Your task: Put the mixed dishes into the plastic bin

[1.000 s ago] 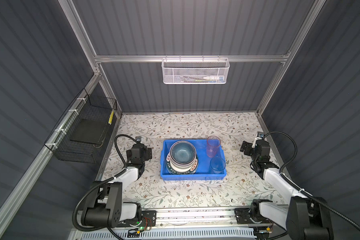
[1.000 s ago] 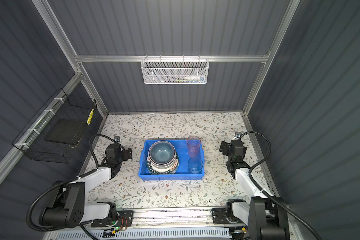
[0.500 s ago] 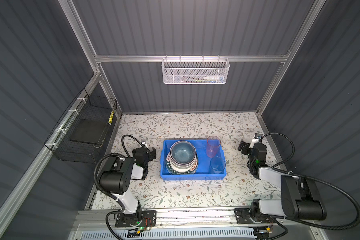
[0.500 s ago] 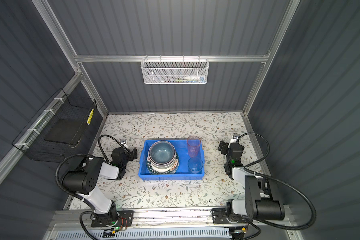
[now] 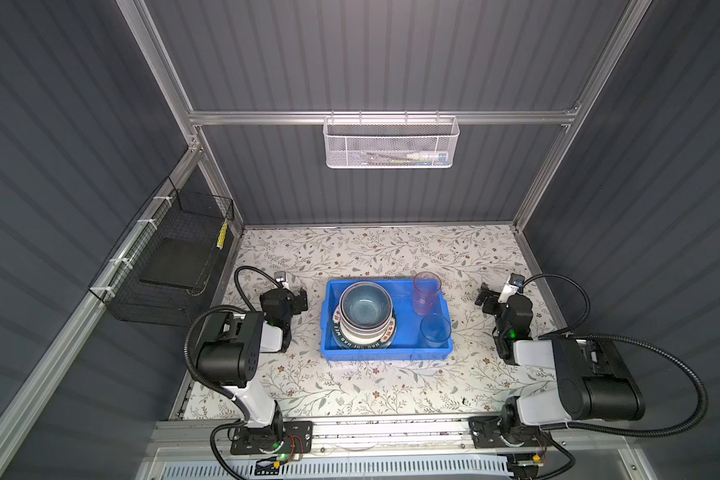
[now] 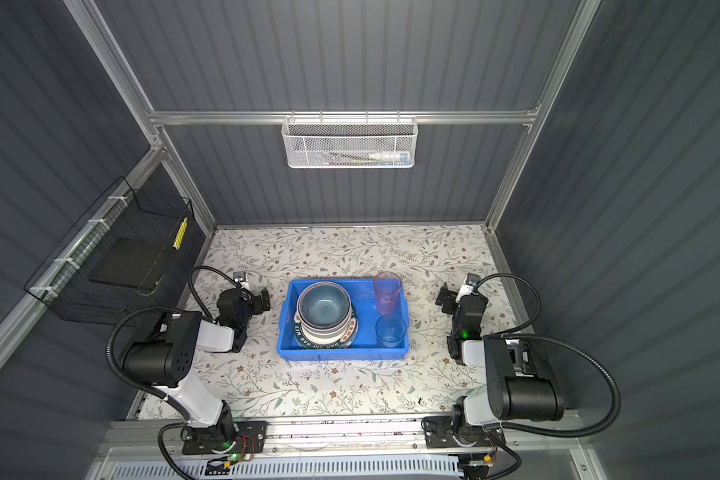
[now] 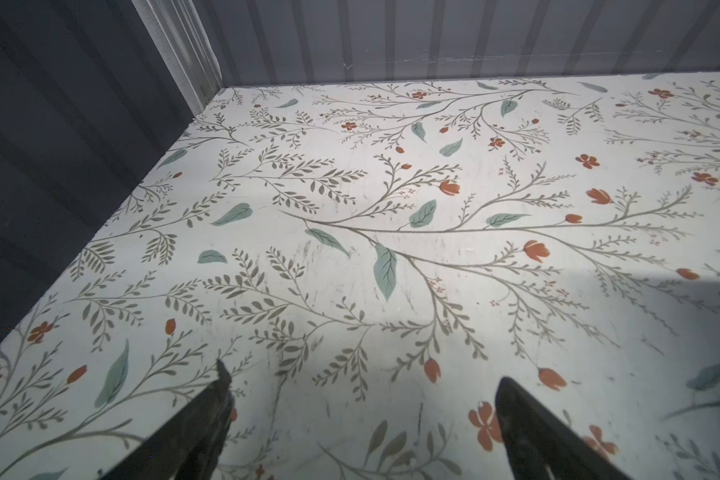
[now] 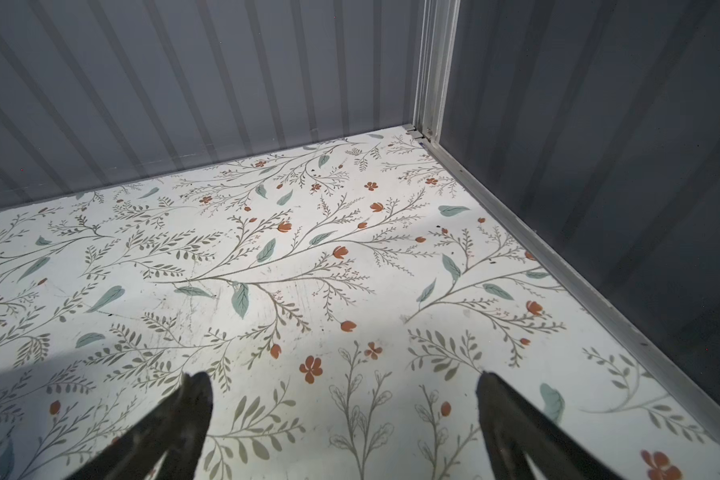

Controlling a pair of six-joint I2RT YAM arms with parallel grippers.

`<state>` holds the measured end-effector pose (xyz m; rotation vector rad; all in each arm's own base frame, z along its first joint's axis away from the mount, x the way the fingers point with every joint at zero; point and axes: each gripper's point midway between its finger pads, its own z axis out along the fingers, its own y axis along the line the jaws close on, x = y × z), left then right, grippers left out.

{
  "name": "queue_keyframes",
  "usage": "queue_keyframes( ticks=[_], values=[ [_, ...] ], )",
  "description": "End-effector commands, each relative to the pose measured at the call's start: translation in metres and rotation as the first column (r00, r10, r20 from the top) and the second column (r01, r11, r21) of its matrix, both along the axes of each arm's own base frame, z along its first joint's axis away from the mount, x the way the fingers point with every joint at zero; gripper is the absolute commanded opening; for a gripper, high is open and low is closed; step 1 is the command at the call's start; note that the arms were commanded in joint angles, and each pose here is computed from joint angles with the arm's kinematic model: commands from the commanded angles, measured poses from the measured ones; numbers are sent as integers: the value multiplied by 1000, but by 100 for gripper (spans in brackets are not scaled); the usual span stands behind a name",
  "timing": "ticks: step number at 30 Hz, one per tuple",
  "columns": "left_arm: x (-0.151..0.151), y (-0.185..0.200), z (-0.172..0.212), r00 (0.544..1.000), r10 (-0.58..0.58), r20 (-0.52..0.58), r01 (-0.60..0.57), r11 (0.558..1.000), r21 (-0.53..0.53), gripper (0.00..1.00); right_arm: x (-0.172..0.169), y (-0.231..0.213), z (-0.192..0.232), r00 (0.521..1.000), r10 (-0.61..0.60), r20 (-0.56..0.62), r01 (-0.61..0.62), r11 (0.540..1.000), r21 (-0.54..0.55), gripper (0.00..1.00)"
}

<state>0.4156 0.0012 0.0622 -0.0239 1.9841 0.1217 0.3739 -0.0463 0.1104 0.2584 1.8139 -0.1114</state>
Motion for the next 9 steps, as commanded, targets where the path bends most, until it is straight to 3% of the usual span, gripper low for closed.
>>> queue_keyframes(
  ticks=[1, 9],
  values=[
    [3, -3, 2, 1000, -8, 8, 8, 1000, -16, 100, 4, -2, 11, 999, -10, 41, 10, 1000, -11, 99],
    [3, -3, 2, 1000, -7, 9, 8, 1000, -15, 100, 5, -2, 10, 999, -12, 32, 13, 1000, -11, 99]
  ],
)
